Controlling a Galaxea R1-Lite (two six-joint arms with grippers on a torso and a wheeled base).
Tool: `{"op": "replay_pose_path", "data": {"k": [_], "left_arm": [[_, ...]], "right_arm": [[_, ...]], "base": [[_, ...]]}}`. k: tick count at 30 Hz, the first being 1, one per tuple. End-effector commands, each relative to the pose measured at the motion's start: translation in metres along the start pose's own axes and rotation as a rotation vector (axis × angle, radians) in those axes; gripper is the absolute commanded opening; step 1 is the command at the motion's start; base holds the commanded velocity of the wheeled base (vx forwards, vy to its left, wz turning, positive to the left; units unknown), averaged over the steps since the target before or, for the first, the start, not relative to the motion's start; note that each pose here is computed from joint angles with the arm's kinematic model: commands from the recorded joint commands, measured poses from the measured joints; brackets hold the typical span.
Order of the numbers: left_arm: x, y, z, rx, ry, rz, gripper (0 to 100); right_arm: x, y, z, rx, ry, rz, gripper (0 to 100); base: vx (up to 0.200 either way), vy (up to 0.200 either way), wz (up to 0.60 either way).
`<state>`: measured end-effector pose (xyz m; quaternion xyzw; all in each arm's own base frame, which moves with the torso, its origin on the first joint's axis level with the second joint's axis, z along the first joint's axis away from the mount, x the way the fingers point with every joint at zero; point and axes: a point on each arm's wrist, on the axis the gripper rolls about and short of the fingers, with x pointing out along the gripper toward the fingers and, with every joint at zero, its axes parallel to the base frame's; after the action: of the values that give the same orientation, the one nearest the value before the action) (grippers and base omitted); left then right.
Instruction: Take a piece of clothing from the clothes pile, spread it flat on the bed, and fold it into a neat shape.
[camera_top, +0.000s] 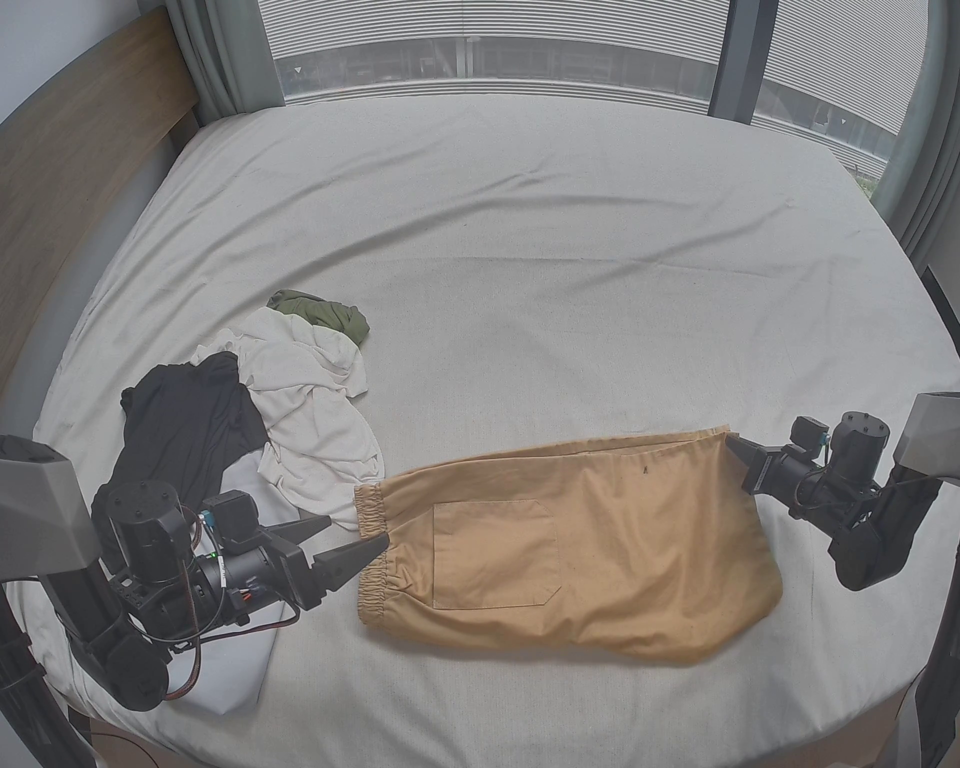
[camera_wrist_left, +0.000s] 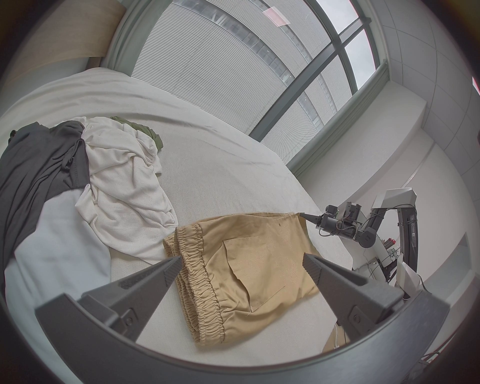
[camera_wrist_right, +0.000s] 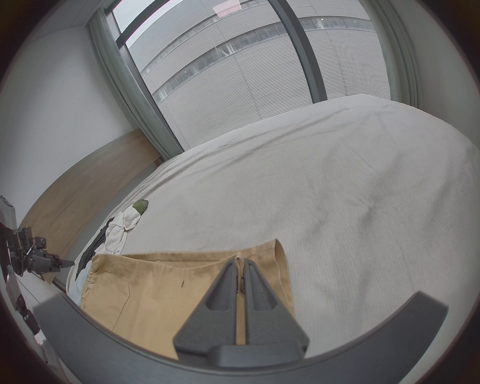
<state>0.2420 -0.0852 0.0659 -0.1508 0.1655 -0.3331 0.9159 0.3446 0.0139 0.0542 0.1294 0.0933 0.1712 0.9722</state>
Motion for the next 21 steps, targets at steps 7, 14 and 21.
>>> {"op": "replay_pose_path", "data": {"k": [7,14,21], "left_arm": [[0.002,0.003,-0.005,-0.011,0.021,0.010,100],[0.004,0.005,-0.008,-0.013,0.028,0.015,100],[0.005,0.006,-0.010,-0.018,0.036,0.021,100]], "right_arm": [[0.008,-0.004,0.003,-0.007,-0.023,0.001,0],[0.015,-0.008,-0.003,-0.009,-0.028,0.004,0],[0.017,-0.010,-0.005,0.001,-0.039,0.003,0]], "base": [[0.000,0.000,0.00],[0.000,0.000,0.00],[0.000,0.000,0.00]]}}
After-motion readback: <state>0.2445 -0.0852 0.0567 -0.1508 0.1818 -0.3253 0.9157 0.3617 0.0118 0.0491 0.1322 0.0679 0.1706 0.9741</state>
